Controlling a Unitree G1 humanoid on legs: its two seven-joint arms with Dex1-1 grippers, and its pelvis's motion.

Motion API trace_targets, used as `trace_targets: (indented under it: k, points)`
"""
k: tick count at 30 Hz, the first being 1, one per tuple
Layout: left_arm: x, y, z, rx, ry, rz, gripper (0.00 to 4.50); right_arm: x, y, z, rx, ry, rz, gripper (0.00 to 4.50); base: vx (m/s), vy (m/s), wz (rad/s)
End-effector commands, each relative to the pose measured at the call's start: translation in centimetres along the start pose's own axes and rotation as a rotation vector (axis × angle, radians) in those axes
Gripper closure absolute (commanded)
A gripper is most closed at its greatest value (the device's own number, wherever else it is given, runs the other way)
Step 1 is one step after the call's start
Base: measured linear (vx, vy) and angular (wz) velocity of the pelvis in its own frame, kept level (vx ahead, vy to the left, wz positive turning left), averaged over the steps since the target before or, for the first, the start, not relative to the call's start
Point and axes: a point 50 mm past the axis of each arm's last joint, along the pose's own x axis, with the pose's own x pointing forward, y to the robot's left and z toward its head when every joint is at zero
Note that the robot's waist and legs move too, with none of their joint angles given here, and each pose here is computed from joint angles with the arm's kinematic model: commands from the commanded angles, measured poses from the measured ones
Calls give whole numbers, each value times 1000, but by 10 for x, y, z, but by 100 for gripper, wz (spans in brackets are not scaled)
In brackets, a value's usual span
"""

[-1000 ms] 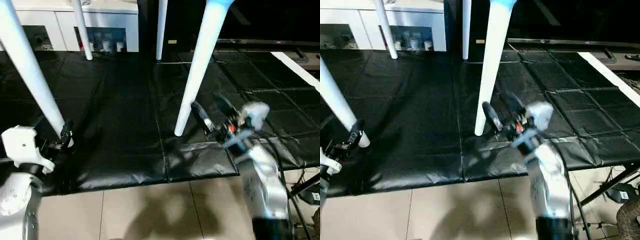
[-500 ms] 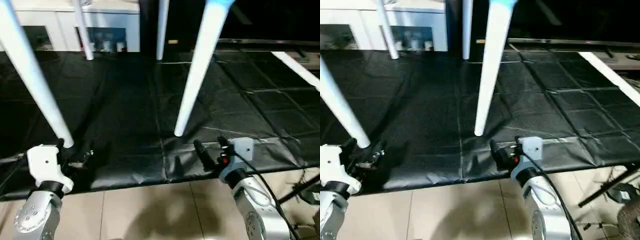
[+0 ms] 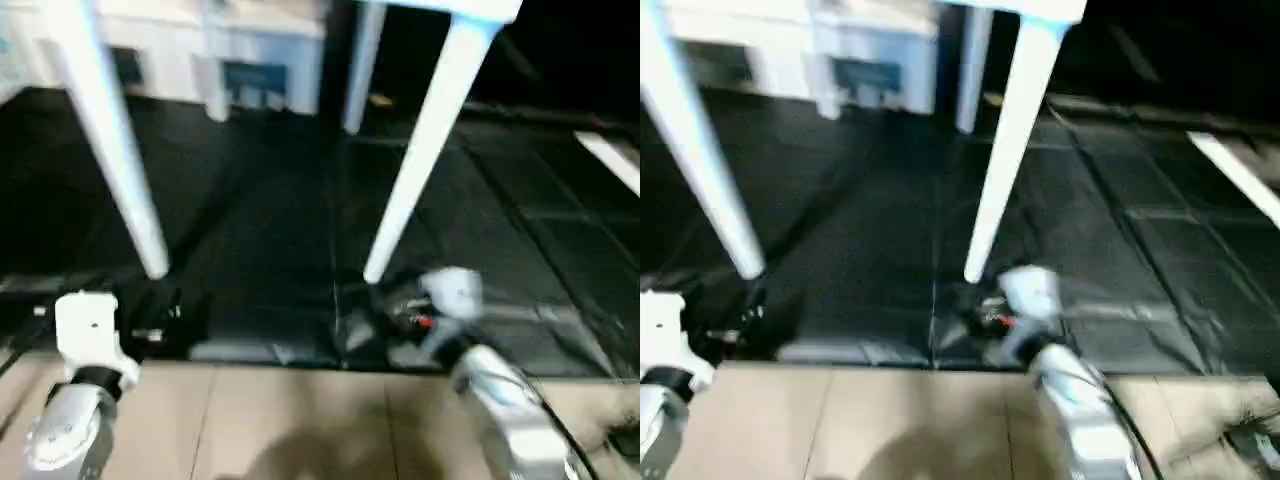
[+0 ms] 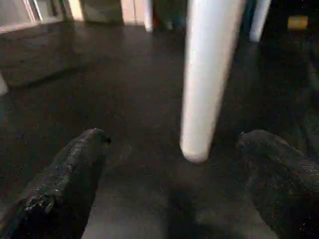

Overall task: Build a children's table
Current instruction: Flip table

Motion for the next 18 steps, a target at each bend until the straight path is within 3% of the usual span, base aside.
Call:
trace_targets:
  k: [1,4,18]
  points:
    - [1,4,7,41,-27,8,18,-1,1,2,17,4,-52,0,0,0,0]
    - [2,5,8,40,-24,9,18,-2,-3,1,-36,17,-108,0,11,69,5]
    - [3,3,8,55,-44,-28,18,-1,-3,1,-15,10,-85,0,1,23,0]
